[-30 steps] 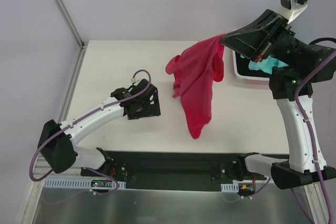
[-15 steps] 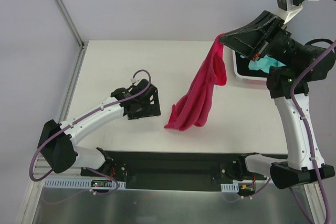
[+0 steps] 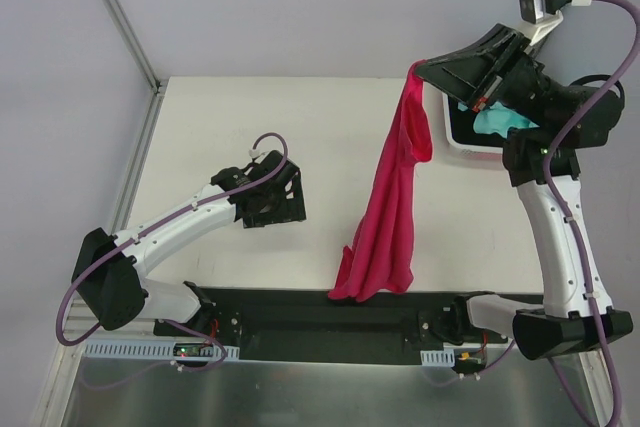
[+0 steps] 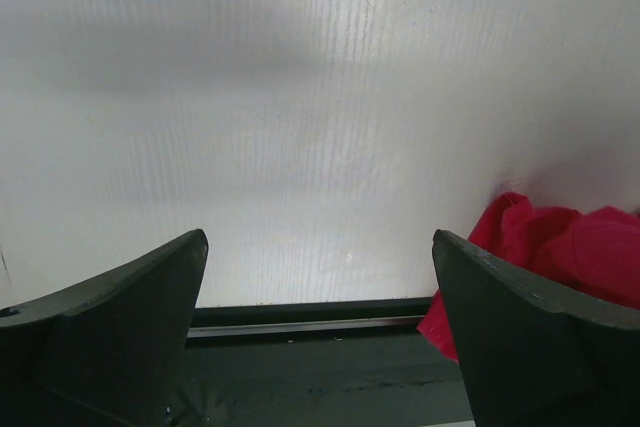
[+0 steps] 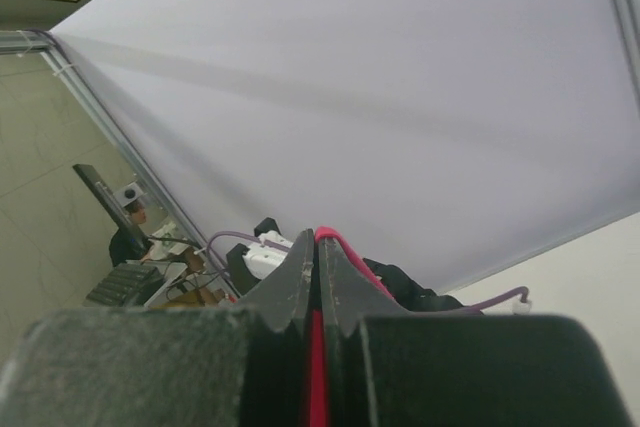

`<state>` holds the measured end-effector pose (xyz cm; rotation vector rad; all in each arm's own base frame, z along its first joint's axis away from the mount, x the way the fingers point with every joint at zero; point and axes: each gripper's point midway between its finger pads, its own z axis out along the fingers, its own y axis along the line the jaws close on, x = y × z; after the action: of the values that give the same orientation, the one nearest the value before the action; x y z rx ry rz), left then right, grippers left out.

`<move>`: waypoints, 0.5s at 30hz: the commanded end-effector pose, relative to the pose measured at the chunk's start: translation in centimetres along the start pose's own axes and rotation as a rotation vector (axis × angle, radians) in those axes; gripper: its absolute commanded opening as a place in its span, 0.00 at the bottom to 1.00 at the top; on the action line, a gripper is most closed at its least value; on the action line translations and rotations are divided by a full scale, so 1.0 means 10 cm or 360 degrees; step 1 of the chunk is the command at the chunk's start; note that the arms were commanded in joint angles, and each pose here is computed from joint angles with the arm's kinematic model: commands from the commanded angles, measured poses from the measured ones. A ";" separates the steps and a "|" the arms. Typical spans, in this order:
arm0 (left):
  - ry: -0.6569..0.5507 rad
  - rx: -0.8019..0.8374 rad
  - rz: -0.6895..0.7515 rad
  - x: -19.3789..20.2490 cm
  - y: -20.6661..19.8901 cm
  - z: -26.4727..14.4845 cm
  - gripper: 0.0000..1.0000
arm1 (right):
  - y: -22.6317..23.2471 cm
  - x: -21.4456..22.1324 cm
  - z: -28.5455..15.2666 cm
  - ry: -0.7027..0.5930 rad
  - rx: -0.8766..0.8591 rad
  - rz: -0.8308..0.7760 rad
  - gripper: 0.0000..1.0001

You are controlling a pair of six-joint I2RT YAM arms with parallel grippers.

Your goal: Fold and stack the t-shirts

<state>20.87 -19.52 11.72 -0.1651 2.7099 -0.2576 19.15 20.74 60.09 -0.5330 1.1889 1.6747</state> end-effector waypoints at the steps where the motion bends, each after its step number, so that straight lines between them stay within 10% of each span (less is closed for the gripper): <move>1: -0.0015 -0.0029 -0.0015 0.00 0.02 0.02 0.96 | -0.09 -0.05 -0.07 -0.0078 0.0061 -0.0166 0.01; 15: 0.0034 -0.0034 -0.0003 0.10 -0.01 0.10 0.96 | -0.84 -0.55 -0.10 -0.0157 0.0187 -0.0145 0.01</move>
<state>20.77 -19.67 11.07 -0.1679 2.7257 -0.2432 29.88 18.81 56.09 -0.3640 1.3185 1.5794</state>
